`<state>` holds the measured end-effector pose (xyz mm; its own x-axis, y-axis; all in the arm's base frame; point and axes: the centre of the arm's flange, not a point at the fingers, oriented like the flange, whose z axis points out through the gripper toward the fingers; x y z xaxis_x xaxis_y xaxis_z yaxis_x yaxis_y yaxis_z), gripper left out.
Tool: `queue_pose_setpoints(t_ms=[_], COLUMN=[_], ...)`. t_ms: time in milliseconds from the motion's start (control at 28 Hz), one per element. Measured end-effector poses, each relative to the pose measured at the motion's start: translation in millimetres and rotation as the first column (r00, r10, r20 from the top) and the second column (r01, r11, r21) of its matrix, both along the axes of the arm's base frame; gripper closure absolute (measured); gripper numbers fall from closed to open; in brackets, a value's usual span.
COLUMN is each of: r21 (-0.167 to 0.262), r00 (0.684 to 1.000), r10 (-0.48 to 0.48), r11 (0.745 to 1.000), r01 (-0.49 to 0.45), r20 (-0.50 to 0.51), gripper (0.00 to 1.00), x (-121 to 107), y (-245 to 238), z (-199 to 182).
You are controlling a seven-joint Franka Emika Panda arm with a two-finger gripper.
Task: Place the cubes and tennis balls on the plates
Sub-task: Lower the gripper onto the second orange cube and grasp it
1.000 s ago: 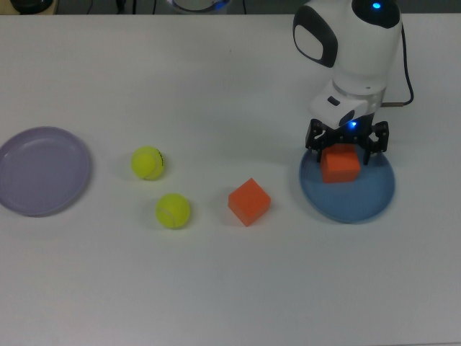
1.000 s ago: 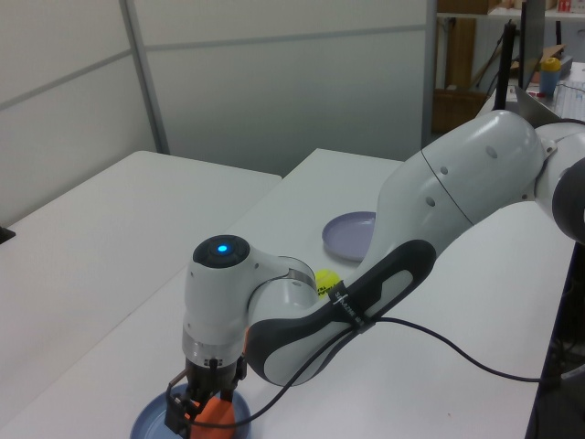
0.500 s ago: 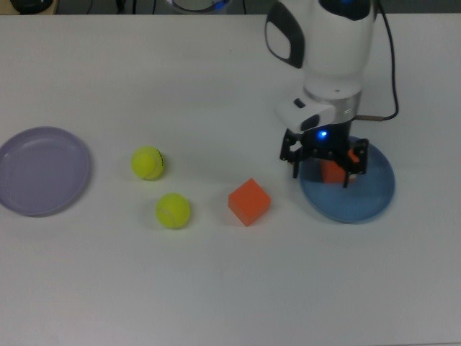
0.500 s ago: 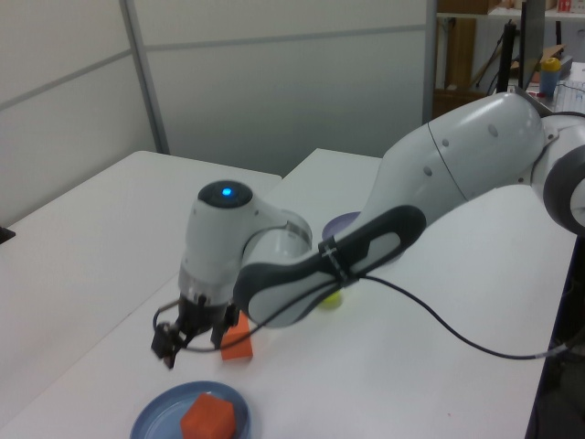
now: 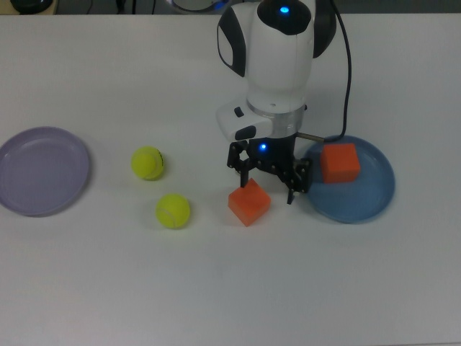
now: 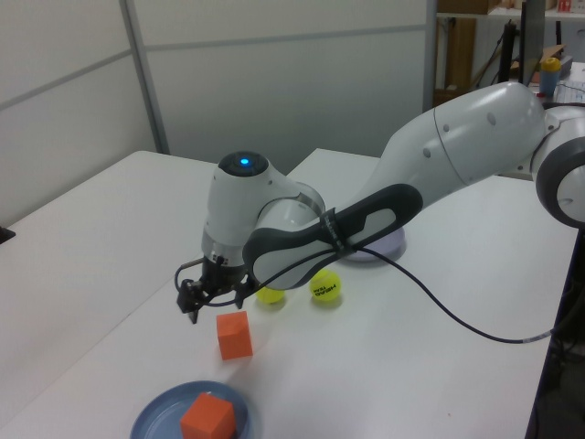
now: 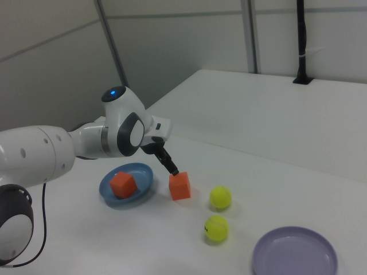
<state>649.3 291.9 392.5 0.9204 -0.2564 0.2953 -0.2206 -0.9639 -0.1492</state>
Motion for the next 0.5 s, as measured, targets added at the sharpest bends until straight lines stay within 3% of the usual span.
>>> queue_pose_setpoints(t_ms=[143,286,393,500], r21=[-0.063,-0.069,-0.083,-0.114], r00=[0.989,0.957,0.922,0.871], r10=[0.135,0.28,0.383,0.487], r11=[0.988,0.956,0.918,0.864], r01=[-0.139,-0.285,-0.387,-0.491], r20=[-0.064,-0.07,-0.06,-0.064], gripper=[0.0,0.0,0.0,0.0], x=[-2.0,3.1,10.0,12.8], y=[-10.9,-19.6,-31.0,-36.9], z=[-0.5,7.0,14.2,15.6])
